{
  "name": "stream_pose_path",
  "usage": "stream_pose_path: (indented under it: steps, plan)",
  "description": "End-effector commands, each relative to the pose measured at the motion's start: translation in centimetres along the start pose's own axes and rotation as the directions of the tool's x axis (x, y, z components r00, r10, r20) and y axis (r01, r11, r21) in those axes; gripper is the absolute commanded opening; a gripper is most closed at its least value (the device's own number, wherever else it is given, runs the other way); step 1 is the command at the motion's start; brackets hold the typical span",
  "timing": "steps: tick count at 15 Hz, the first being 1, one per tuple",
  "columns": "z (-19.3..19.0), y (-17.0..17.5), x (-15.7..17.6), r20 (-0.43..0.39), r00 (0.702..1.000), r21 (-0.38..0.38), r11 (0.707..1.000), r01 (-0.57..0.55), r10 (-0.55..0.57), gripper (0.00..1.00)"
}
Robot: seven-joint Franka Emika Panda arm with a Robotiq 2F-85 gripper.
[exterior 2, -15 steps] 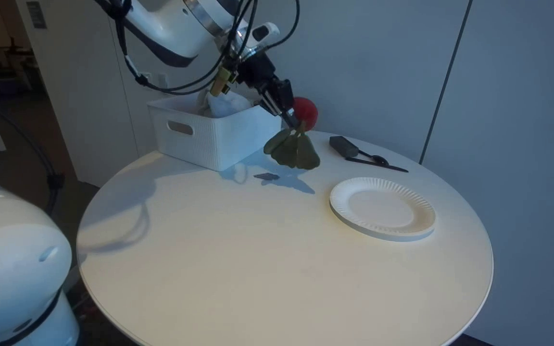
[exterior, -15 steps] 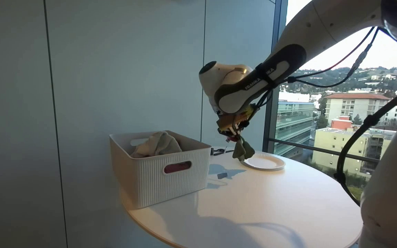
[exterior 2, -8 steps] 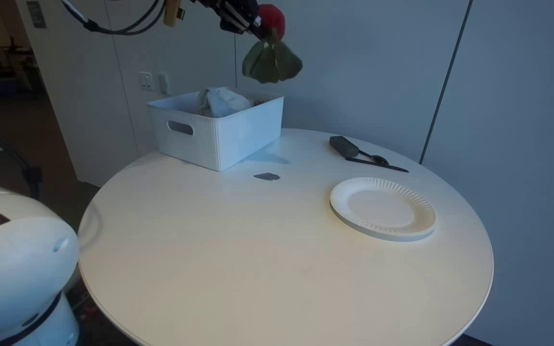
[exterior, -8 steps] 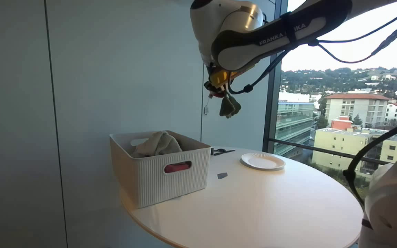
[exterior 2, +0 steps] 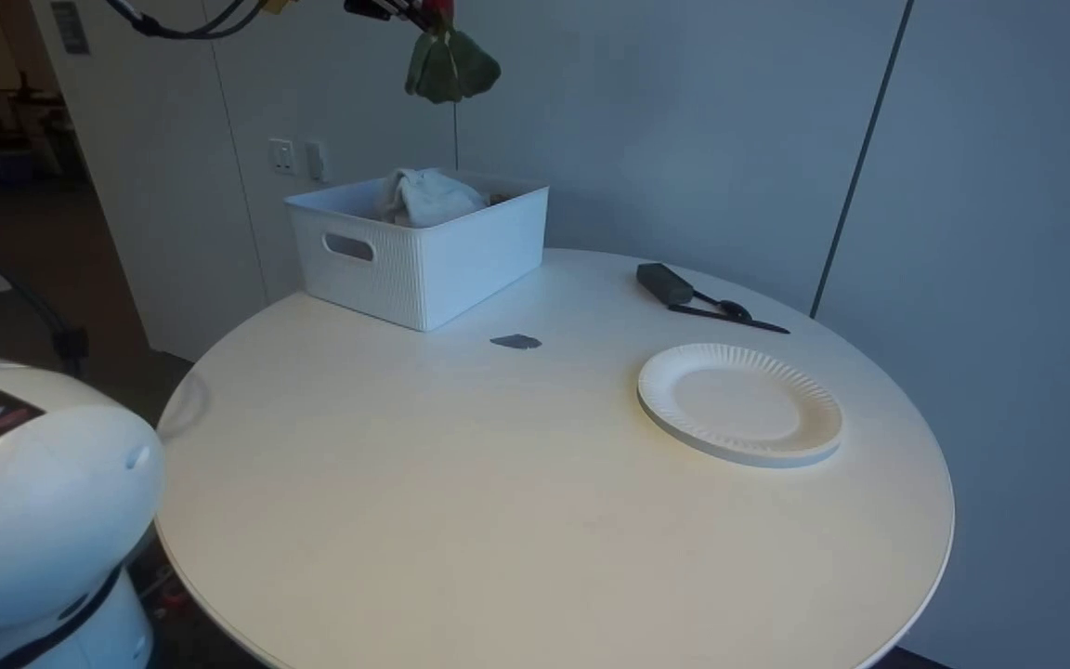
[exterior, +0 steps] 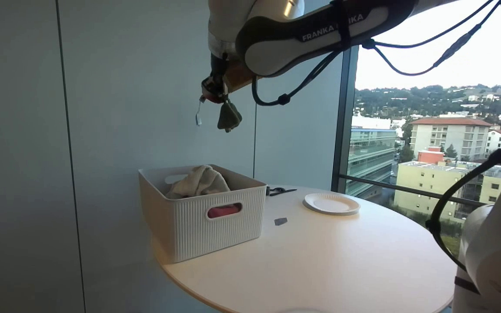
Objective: Put the shirts, the moose toy, the towel and the beetroot plushy in the basket
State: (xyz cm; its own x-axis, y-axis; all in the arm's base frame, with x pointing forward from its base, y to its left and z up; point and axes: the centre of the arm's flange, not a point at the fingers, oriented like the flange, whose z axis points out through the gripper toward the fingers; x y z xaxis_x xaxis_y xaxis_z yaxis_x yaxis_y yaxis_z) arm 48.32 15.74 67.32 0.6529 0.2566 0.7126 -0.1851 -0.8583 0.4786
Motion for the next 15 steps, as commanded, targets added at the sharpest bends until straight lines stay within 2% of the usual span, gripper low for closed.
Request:
stream_pose_path:
  steps: [1, 3, 5, 10, 11, 12, 13, 14, 15]
  plan:
    - [4.6, -3.4, 2.3, -0.065, 0.997, 0.188, 0.981, 0.047, -0.035, 0.06]
    - [7.1, -5.5, 1.7, -0.066, 0.997, 0.3, 0.953, 0.052, -0.034, 0.06]
    - [9.4, -7.2, 0.8, -0.038, 0.999, 0.409, 0.911, 0.05, -0.037, 0.06]
    - [13.2, -11.1, -2.1, 0.106, 0.99, 0.626, 0.78, 0.006, -0.092, 0.06]
    - [13.6, -11.9, -2.6, 0.135, 0.984, 0.661, 0.75, -0.004, -0.114, 0.11]
    - [13.9, -12.5, -3.0, 0.167, 0.977, 0.693, 0.721, -0.019, -0.135, 0.33]
    - [13.9, -12.9, -3.3, 0.194, 0.969, 0.722, 0.69, -0.035, -0.154, 0.36]
    - [13.7, -13.2, -3.5, 0.21, 0.962, 0.734, 0.678, -0.037, -0.175, 0.37]
    - [13.6, -12.9, -3.6, 0.219, 0.957, 0.746, 0.665, -0.037, -0.192, 0.44]
